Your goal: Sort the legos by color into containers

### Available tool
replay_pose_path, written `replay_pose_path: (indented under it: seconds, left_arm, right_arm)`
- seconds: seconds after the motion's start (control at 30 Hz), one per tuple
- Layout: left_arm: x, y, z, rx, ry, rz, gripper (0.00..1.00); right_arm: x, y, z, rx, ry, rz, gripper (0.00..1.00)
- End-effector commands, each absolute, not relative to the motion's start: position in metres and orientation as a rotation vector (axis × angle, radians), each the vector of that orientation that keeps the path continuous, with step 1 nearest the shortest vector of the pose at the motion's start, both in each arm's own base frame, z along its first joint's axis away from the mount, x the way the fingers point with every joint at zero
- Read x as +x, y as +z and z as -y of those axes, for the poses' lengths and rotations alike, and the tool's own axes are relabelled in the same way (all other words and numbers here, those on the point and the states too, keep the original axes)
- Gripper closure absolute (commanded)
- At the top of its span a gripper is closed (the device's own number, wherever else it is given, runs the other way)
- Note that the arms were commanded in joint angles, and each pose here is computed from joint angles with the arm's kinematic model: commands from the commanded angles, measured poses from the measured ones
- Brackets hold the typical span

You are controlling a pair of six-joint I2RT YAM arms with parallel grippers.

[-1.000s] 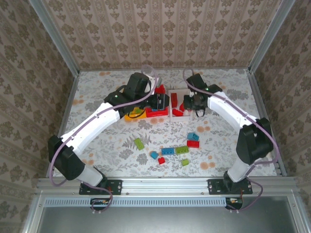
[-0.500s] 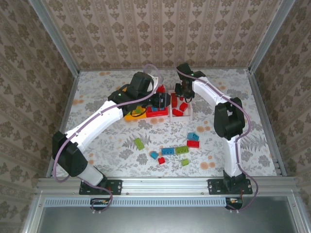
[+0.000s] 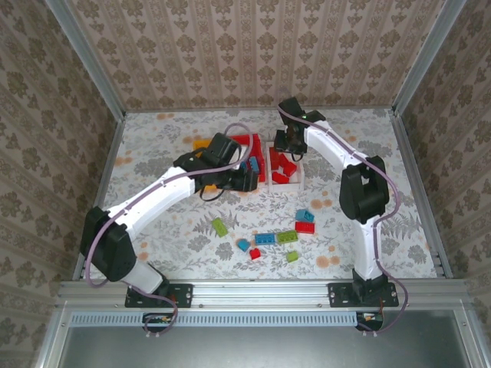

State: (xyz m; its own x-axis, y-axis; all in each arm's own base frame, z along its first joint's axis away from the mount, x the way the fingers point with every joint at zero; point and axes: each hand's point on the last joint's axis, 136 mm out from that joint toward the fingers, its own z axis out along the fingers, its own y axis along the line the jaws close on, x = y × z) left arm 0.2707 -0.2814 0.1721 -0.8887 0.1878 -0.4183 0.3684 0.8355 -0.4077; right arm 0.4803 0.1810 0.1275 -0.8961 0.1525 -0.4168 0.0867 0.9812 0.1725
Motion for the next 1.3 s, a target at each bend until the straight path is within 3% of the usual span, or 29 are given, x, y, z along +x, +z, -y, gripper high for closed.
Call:
replay_pose_path:
  seconds: [0.0, 0.2, 0.37, 0.6, 0.73, 0.83, 0.97, 1.07, 1.27]
  left_arm:
    - [0.245, 0.136, 0.219, 0.12, -0.529, -2.877, 0.48]
    - [0.217, 0.076, 0.185, -0.28, -0.466, -3.107, 0.44]
    - [0.22, 0.058, 0.197, -0.442, -0.475, -3.144, 0.38]
    - [0.204, 0.031, 0.182, -0.591, -0.219, -3.263, 0.36]
    - [0.209, 0.021, 0.186, -0.622, -0.225, -3.248, 0.36]
    - [0.213, 0.015, 0.188, -0.612, -0.182, -3.253, 0.41]
    - [0.214, 0.011, 0.188, -0.583, -0.116, -3.255, 0.62]
    - [0.219, 0.014, 0.188, -0.561, -0.105, -3.223, 0.71]
    - [0.254, 0.074, 0.188, -0.408, -0.124, -3.051, 0.75]
  right_arm:
    - [0.457, 0.192, -0.2, 0.024, 0.279, -2.528, 0.54]
    - [0.362, 0.22, -0.28, -0.427, 0.798, -2.287, 0.42]
    - [0.288, 0.202, -0.299, -0.533, 1.078, -2.333, 0.38]
    - [0.259, 0.196, -0.289, -0.524, 1.129, -2.341, 0.37]
    - [0.257, 0.198, -0.29, -0.555, 1.127, -2.338, 0.36]
    - [0.256, 0.195, -0.292, -0.563, 1.15, -2.343, 0.37]
    - [0.255, 0.194, -0.291, -0.571, 1.144, -2.344, 0.37]
    - [0.255, 0.194, -0.292, -0.574, 1.142, -2.343, 0.37]
    - [0.262, 0.204, -0.292, -0.56, 1.128, -2.314, 0.37]
